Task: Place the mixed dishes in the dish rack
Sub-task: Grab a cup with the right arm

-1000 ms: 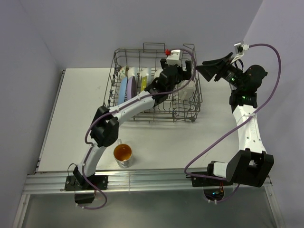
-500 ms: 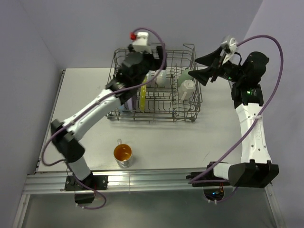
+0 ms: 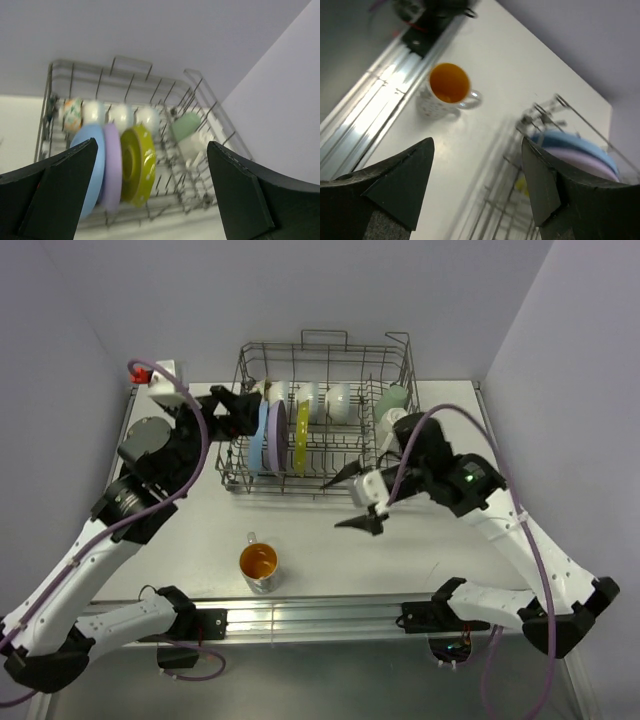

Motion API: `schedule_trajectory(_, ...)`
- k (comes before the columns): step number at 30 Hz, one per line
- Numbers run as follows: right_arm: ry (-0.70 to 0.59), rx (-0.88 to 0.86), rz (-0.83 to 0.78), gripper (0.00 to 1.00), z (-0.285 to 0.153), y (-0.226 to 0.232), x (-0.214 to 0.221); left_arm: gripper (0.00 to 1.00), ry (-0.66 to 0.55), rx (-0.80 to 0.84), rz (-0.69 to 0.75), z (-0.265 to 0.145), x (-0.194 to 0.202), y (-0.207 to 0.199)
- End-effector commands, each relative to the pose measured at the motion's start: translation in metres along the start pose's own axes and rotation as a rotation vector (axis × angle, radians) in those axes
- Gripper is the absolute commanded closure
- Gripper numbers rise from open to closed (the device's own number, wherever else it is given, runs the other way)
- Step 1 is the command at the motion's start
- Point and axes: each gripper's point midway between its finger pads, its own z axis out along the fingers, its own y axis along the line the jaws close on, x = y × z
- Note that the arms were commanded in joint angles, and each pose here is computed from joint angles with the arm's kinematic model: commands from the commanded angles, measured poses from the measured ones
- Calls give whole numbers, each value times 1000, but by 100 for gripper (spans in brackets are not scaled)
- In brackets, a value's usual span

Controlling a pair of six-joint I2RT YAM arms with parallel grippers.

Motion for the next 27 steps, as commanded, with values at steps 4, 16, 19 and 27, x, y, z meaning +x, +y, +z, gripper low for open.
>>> schedule_trajectory(4,58,-335,-227,24,76,58,34,1,126,-79,-124,-60,31,34)
schedule_trajectory(16,139,-553,-222,32,193,107,58,1,104,-197,-241,-129,24,76)
schedule_trajectory(19,173,-535,-183,34,208,111,68,1,111,-205,-227,-132,23,78)
schedule_trajectory(27,288,-468,-94,40,234,100,96,1,96,-198,-203,-134,17,79)
